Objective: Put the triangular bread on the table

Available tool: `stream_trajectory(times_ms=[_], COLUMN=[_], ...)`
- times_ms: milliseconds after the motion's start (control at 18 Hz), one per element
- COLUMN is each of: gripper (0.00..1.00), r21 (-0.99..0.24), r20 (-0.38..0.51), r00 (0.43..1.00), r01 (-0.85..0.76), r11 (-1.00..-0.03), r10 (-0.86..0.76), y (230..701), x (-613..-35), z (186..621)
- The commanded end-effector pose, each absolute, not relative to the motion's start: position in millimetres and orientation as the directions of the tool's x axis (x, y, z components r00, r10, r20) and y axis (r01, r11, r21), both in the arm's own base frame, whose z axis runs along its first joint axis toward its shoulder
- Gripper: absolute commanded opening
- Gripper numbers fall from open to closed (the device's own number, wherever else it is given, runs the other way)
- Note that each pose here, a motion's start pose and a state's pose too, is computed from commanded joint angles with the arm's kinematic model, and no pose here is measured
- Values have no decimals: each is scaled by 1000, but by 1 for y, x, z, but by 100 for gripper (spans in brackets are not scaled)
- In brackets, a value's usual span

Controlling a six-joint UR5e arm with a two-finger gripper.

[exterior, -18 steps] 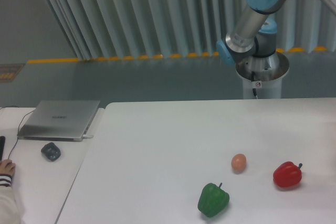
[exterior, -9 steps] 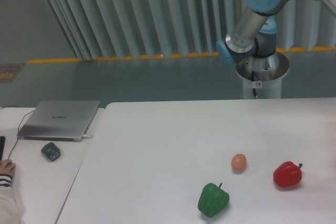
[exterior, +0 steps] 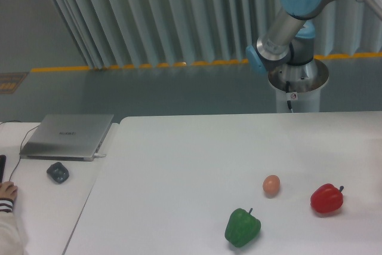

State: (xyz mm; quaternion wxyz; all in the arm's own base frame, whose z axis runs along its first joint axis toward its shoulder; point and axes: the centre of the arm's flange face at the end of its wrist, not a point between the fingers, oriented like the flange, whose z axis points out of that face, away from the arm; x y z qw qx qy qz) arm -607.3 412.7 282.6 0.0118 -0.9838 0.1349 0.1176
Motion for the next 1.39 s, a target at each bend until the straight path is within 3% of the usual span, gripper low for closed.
stream_trajectory(times_ms=[56,167,389,444,722,889,1056,1333,1389], gripper=[78,54,45,37,35,28,11,0,35], r21=[10,3,-2,-4,-53,-55,-54,-54,-68], r20=[-235,-235,-242,-242,-240,-228,-220,-211,-209], r00=[936,942,943,943,945,948,951,953,954], r01=[-267,-245,-237,-239,-243,-240,-234,-232,-233], r11=[-964,-969,-972,-971,-969,-969,-971,-971,-970], r10=[-261,-239,-229,-231,-223,-222,-216,-216,-215], y=[413,416,416,417,415,414,412,411,410], x=[-607,-605,-604,-602,-600,-599,-598,-595,-597], z=[283,283,291,292,303,306,306,307,307])
